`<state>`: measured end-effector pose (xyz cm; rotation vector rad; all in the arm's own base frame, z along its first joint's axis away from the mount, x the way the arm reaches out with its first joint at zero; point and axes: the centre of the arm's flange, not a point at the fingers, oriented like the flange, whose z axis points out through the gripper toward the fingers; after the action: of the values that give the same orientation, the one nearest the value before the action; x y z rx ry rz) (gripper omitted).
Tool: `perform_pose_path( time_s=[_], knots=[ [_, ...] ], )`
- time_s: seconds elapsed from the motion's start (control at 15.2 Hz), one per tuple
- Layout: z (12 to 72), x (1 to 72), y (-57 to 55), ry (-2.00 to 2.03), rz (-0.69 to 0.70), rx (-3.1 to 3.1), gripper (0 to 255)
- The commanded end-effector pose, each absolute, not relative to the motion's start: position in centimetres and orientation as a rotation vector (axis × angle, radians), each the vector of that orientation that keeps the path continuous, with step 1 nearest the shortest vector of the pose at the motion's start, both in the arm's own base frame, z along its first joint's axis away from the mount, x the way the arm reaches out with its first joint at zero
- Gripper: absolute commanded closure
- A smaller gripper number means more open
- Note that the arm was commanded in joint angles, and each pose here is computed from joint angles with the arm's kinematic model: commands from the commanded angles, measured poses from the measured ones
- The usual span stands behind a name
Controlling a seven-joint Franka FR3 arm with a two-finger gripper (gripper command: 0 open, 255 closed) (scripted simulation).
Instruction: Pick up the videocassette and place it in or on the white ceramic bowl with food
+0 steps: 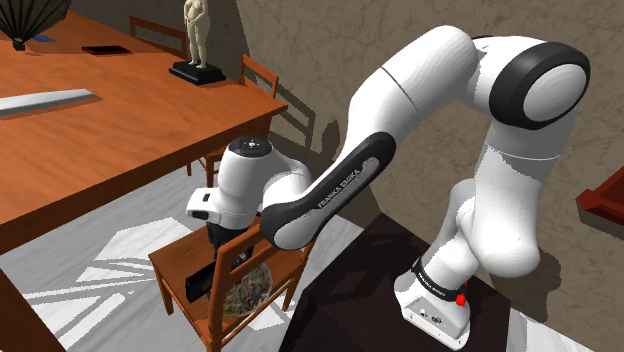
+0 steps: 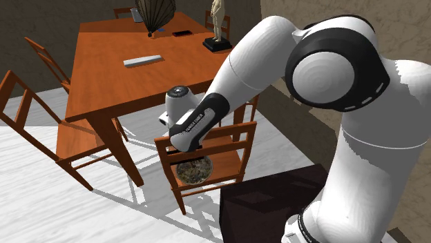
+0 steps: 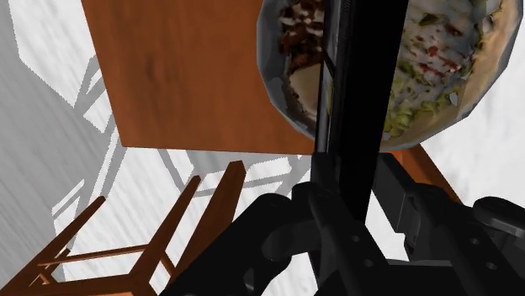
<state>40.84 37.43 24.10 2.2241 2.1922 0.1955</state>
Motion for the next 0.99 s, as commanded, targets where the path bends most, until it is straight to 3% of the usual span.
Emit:
perform_pose_path(
  time_s=[0.0,0.46,0.92],
  knots=[
    [20.1,38.9,35.9,2.215,-0.016,2.22,0],
    [26.3,38.8,37.1,2.213,-0.017,2.22,0],
    [26.3,38.8,37.1,2.213,-0.017,2.22,0]
  ],
)
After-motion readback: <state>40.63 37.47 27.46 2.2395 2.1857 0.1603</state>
